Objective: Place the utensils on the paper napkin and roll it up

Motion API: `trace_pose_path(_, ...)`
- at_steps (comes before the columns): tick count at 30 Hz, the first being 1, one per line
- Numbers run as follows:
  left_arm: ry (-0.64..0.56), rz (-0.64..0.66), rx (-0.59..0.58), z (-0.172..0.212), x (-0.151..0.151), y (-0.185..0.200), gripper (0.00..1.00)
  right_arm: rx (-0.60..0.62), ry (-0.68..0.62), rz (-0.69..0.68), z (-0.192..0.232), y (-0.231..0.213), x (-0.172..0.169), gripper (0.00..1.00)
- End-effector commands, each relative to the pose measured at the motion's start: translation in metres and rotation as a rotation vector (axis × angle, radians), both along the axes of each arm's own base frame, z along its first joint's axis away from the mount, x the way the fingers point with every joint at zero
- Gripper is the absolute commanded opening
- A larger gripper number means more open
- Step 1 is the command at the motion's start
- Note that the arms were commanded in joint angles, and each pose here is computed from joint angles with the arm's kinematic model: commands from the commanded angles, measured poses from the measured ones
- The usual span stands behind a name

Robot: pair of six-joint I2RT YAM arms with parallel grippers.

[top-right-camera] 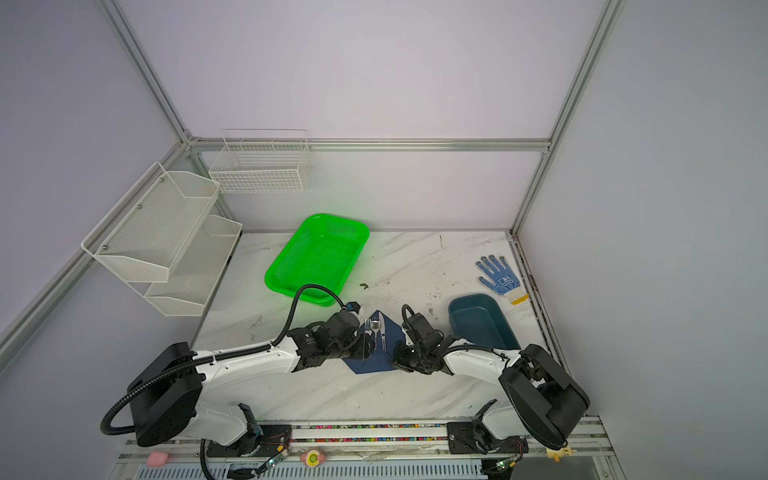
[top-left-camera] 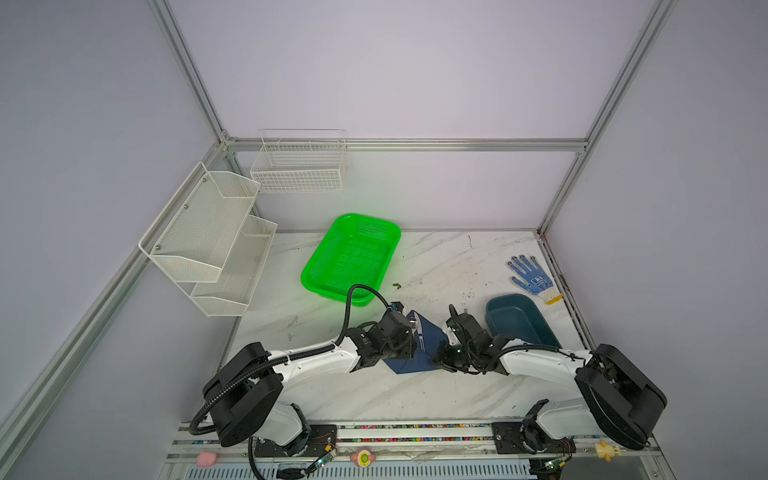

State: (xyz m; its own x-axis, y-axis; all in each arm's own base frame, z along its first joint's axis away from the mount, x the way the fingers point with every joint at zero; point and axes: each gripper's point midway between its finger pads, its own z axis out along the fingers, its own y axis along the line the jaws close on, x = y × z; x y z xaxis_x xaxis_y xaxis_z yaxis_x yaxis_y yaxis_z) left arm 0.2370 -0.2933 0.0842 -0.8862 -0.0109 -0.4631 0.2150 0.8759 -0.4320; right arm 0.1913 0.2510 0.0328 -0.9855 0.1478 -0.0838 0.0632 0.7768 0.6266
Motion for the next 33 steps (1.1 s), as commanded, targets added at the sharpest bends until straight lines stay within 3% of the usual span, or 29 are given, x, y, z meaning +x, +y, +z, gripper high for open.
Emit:
trace_pose_path(1,0.035,0.005,-0.014,-0.013,0.001,0.0,0.44,-0.014,-0.004,-0.009,-0.003,-0.002,0.0,0.11)
trace_pose_path(18,0.083,-0.031,-0.003,-0.035,0.004,-0.016,0.38,-0.043,0.01,-0.004,-0.009,-0.006,-0.003,0.12)
trace_pose_path(33,0.083,-0.076,-0.05,-0.033,0.003,-0.028,0.31,-0.049,0.016,-0.007,-0.012,-0.008,-0.004,0.12)
